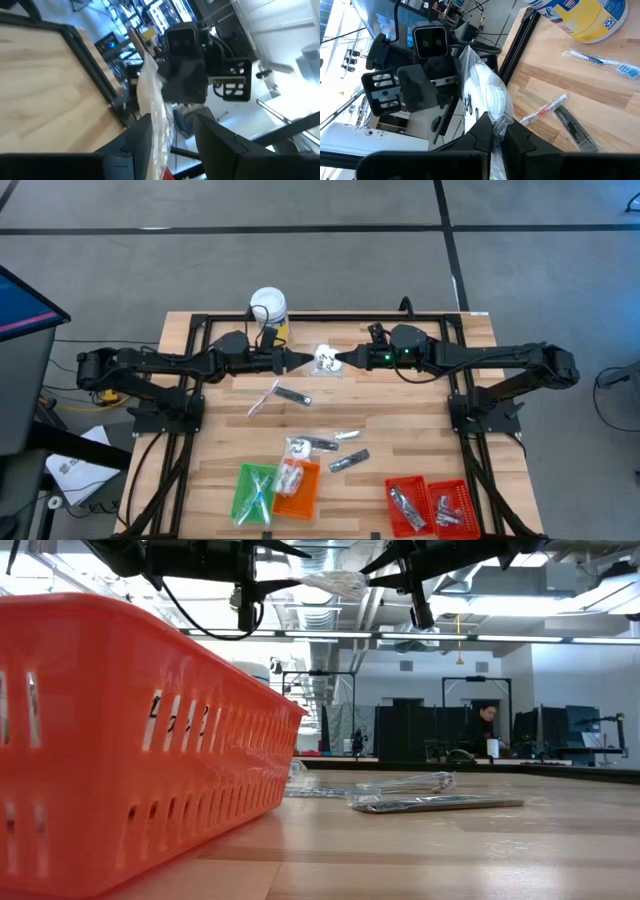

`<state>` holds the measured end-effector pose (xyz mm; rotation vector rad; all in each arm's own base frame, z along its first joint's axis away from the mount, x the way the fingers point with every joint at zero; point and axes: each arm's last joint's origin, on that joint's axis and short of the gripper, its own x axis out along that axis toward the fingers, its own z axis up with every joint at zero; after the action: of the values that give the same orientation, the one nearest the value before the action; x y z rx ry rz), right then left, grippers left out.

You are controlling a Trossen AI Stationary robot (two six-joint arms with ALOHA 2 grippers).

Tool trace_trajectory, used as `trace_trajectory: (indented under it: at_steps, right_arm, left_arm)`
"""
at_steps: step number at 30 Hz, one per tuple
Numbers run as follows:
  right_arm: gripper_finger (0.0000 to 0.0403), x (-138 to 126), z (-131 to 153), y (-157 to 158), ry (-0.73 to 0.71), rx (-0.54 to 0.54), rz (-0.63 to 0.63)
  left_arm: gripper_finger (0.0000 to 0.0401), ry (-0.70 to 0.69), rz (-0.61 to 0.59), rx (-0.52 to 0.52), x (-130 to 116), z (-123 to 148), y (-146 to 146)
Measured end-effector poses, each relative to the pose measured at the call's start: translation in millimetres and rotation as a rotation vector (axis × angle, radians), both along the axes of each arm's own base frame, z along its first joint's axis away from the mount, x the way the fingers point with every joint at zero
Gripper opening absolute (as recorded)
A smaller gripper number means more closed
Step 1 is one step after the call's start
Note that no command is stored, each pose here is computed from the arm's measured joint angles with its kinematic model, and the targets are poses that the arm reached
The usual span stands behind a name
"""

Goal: Pick & Place Travel size toiletries
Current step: Put the white vanity pack into the orange basket

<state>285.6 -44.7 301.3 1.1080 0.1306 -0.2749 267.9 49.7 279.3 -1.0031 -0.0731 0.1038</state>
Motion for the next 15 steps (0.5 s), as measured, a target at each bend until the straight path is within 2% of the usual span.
trace_trajectory:
  at_steps: [10, 15]
  right_arm:
    - [0.0016, 0, 0, -2, -0.002, 0.002, -0.008]
    - [0.0015, 0, 0, -3, -0.003, 0.002, -0.012]
  left_arm:
    - [0.0136, 0.065, -0.002, -0.031, 12, -18, 2]
    - [0.011, 0.061, -0.005, -0.034, 13, -18, 1]
